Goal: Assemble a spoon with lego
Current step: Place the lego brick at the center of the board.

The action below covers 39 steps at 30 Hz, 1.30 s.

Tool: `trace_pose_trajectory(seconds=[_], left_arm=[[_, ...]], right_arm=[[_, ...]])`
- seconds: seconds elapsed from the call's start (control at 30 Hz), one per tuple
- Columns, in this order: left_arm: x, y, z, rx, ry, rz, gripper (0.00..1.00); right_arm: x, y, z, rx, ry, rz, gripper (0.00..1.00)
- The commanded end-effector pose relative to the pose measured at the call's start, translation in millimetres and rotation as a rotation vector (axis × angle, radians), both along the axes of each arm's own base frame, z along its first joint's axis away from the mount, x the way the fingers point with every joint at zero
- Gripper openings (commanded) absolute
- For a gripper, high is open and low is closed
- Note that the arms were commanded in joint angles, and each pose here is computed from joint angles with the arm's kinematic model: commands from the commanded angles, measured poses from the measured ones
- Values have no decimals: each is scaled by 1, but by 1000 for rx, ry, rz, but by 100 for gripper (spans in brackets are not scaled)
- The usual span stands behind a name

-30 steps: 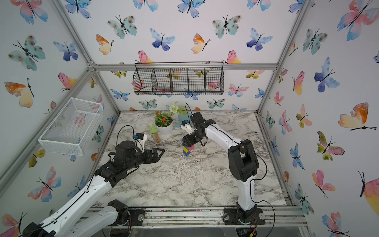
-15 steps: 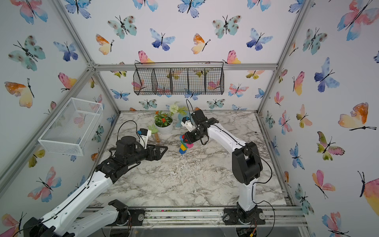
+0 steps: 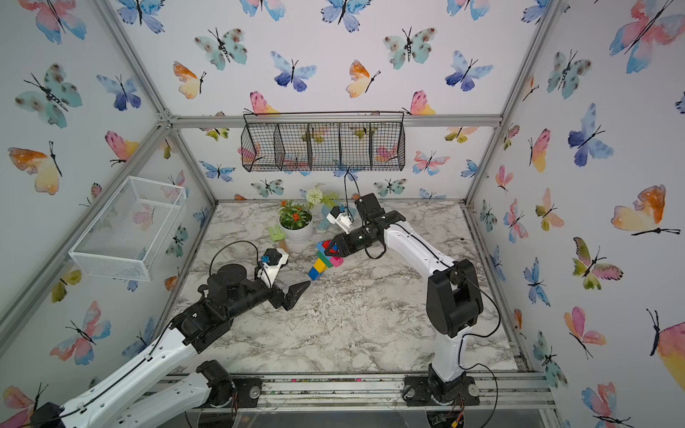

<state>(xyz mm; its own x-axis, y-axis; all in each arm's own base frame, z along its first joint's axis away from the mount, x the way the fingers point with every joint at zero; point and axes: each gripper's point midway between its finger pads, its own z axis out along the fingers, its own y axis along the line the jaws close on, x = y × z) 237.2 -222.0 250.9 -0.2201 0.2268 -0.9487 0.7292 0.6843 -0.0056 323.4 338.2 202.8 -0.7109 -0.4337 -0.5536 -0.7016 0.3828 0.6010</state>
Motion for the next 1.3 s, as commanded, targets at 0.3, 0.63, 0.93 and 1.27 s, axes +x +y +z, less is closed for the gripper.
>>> trace_pose_trajectory(seconds=[0.3,0.63,0.93,1.27], left_arm=[[19,-29,-17,162,-41,49,99],[20,-51,-31,185,22,-21,95],[21,-67,-43,210,82,-66,88],[22,-70,-52,236,106,-68,72]], right_arm=[[-40,1,32,185,51,92,26],[-50,-4,22,181,72,95,26],[-50,-4,22,182,71,96,26],[-51,-4,20,186,80,95,25]])
